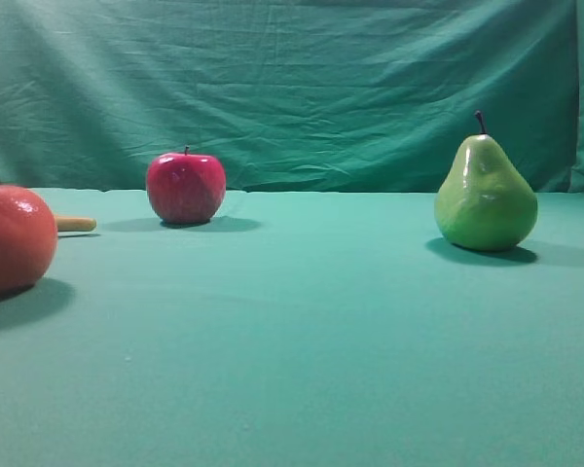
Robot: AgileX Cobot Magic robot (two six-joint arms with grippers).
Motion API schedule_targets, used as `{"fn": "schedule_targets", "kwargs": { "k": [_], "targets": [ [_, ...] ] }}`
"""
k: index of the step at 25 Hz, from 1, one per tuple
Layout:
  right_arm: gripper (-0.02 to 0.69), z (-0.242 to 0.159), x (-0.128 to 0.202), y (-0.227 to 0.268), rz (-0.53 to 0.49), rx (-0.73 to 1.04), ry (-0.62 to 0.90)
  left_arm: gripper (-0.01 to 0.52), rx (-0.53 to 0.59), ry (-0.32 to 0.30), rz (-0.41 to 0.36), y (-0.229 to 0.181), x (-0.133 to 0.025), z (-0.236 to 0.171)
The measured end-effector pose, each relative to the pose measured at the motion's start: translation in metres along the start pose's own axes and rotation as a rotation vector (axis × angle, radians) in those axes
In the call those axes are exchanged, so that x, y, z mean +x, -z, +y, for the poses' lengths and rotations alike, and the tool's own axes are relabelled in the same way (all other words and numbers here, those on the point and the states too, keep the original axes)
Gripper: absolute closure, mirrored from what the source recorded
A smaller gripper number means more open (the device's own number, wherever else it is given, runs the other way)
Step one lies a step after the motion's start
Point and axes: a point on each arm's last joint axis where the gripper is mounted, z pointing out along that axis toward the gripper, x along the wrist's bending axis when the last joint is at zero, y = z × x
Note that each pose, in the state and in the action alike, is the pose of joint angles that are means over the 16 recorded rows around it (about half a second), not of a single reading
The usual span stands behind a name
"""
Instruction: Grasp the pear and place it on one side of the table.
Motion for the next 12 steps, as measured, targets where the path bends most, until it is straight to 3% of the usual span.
{"fn": "schedule_targets", "kwargs": {
  "k": [12],
  "targets": [
    [0.665,-0.023,0.000,-0.007,-0.022,0.068,0.042,0.514,0.000,0.000,0.000,0.000,0.000,0.000]
  ]
}}
